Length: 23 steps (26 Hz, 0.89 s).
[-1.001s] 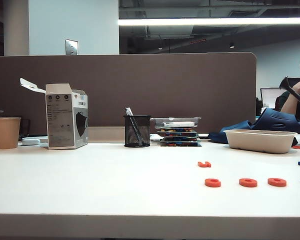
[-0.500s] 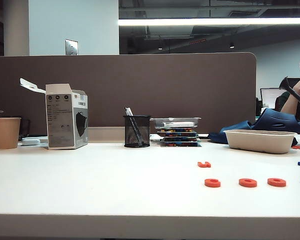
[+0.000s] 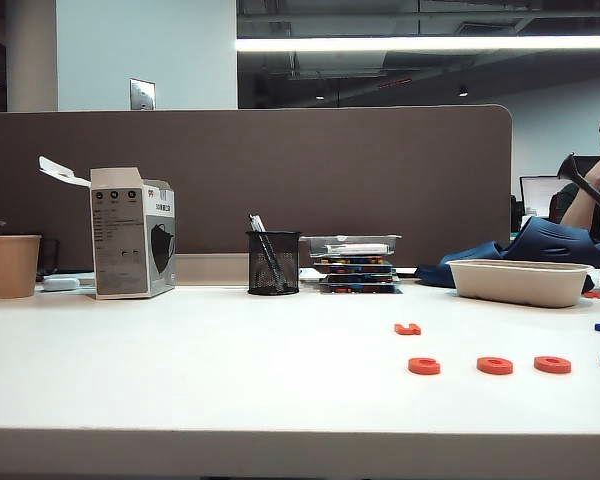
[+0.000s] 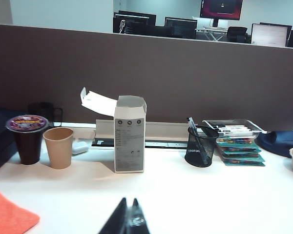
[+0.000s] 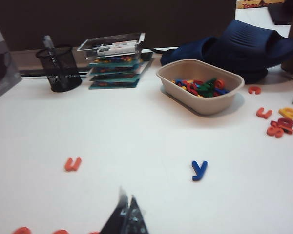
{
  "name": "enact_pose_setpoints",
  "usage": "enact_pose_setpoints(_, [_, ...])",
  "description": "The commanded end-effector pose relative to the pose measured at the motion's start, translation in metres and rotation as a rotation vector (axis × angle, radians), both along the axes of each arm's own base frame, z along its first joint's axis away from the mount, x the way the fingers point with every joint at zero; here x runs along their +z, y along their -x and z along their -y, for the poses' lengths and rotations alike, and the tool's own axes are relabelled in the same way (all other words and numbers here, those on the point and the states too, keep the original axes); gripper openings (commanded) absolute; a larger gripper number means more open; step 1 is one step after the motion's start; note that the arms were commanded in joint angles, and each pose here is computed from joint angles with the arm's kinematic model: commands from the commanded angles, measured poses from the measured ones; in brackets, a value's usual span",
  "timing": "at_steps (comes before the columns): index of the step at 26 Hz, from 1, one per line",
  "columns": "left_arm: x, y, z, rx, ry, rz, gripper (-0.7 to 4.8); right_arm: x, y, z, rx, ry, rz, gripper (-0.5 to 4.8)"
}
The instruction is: Select the appropriate letters from the row of letter magnets placed on the table to arrange into the word "cool".
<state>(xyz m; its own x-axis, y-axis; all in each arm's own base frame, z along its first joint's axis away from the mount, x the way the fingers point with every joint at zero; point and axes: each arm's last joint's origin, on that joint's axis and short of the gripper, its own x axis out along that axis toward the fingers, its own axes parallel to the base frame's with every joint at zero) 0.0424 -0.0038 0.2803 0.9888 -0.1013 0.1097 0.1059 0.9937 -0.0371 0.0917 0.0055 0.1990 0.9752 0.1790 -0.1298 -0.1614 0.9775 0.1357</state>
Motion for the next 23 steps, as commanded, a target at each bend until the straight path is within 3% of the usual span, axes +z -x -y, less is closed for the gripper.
enact_pose_setpoints(1, [-0.027,-0.024,0.001,0.005,-0.008,0.067,-0.05,-0.018,-0.004,0.001,-0.025,0.02,0.047,-0.03])
enact_pose_setpoints(4, [-0.063,-0.041,0.002,0.02,0.005,0.023,-0.05,-0.041,-0.008,0.001,-0.018,0.064,0.043,-0.03])
enact_pose_setpoints(10, [-0.091,-0.051,0.003,0.011,-0.004,-0.012,-0.05,-0.046,-0.009,0.001,-0.013,0.101,0.027,-0.03])
enact_pose_setpoints(17, [-0.105,-0.054,0.003,0.012,-0.004,-0.008,-0.05,-0.054,-0.007,0.001,-0.006,0.101,-0.052,0.0])
enact_pose_setpoints(23, [-0.105,-0.054,0.003,0.011,-0.004,-0.009,-0.05,-0.053,-0.008,0.001,-0.007,0.101,-0.047,-0.01])
